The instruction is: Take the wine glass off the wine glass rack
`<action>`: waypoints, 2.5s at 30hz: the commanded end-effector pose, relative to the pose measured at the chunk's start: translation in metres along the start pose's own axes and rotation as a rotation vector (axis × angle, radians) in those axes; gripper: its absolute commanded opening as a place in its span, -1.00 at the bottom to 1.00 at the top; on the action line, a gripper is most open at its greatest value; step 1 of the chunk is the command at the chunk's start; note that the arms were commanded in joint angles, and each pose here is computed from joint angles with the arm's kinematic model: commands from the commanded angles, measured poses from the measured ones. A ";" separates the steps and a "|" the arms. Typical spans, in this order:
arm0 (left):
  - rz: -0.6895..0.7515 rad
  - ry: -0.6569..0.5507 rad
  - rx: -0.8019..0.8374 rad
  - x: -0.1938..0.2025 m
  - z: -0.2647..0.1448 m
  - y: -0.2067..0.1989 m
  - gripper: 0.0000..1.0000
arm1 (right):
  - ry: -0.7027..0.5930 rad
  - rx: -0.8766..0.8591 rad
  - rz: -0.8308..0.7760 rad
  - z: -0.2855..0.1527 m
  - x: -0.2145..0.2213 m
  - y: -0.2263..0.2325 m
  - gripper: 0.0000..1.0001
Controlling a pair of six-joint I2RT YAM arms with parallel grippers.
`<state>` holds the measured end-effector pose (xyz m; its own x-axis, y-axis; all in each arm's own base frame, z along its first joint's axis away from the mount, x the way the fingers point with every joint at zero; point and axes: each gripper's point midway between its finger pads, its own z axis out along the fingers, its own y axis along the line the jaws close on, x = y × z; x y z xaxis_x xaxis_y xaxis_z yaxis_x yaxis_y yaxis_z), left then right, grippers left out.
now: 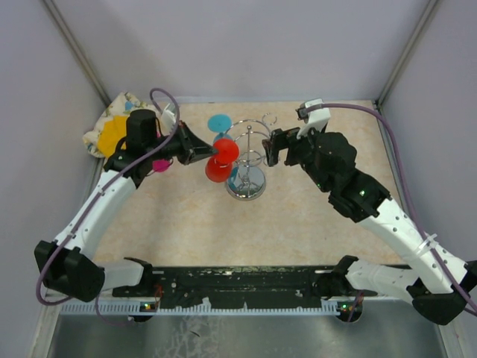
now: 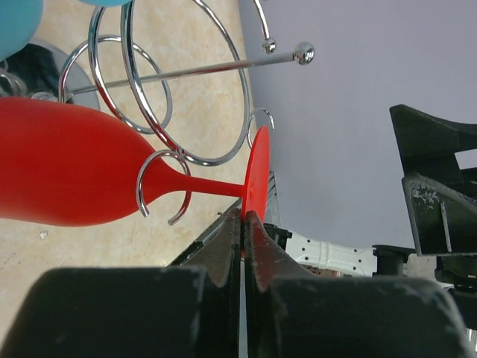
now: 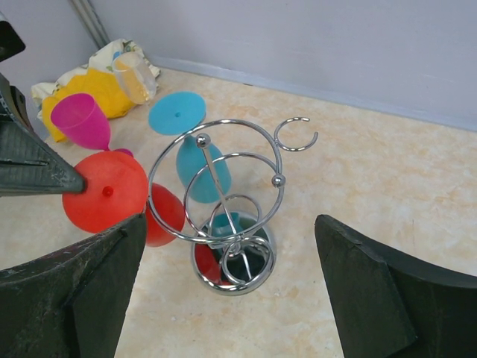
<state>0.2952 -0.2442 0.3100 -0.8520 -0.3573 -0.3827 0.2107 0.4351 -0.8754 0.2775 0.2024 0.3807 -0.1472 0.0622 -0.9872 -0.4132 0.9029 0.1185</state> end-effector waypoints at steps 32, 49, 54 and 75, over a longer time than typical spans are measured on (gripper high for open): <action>0.276 -0.079 0.070 0.028 -0.079 -0.054 -1.00 | 0.073 -0.093 0.232 -0.009 0.008 0.024 0.94; 1.020 -0.278 0.422 0.052 -0.149 -0.140 -1.00 | 0.195 -0.710 0.770 -0.028 -0.037 0.107 0.99; 1.126 -0.266 0.528 0.073 -0.163 -0.151 -1.00 | 0.209 -0.961 0.956 -0.031 -0.051 0.132 0.98; 1.320 -0.248 0.696 0.114 -0.176 -0.141 -1.00 | 0.247 -1.210 1.092 -0.019 -0.068 0.170 0.99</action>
<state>0.0953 -0.2017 0.4387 0.1419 -0.1813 -0.9731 0.9831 0.1405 0.1172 0.2125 0.3431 0.4427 -0.9195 0.2511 -0.3024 -0.3692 -0.2878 0.8837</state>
